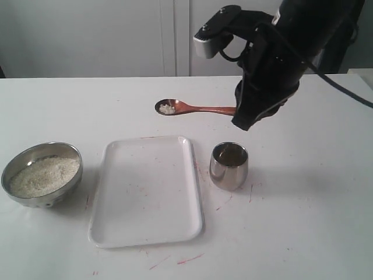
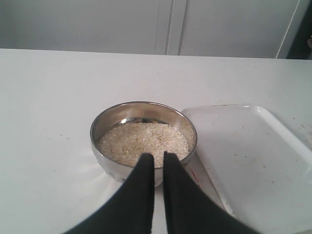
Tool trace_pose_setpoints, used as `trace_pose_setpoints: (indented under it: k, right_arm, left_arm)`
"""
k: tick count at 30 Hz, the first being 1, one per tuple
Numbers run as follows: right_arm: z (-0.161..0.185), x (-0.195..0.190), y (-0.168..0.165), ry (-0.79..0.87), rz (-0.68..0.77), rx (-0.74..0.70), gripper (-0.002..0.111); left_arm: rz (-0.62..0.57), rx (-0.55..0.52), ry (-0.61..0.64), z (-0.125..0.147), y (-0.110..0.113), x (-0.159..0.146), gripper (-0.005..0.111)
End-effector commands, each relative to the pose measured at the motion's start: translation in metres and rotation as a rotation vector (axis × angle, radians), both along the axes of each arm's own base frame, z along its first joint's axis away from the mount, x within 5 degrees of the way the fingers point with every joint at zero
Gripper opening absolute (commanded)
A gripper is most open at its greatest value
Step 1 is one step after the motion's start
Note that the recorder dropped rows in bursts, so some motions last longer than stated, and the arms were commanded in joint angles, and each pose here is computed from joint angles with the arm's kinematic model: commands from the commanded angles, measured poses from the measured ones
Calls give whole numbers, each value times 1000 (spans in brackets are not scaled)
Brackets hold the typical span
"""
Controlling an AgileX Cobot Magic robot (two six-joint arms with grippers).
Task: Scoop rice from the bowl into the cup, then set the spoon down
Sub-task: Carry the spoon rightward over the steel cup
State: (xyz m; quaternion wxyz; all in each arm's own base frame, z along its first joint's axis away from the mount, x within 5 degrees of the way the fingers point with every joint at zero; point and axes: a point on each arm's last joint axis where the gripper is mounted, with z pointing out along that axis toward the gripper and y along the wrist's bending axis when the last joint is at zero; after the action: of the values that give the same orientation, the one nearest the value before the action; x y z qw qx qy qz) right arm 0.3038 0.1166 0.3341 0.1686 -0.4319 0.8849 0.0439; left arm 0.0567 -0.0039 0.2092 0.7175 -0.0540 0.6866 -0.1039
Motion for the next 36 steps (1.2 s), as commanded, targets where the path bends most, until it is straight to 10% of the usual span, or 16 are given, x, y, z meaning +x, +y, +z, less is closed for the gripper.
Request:
trace_pose_setpoints:
  k: [1, 36]
  right_arm:
    - [2, -11, -15, -8, -31, -24, 0]
    - [-15, -34, -51, 32, -257, -149, 0]
  left_arm:
    - [-2, -12, -12, 2, 0, -1, 14]
    - [-2, -12, -12, 2, 0, -1, 14]
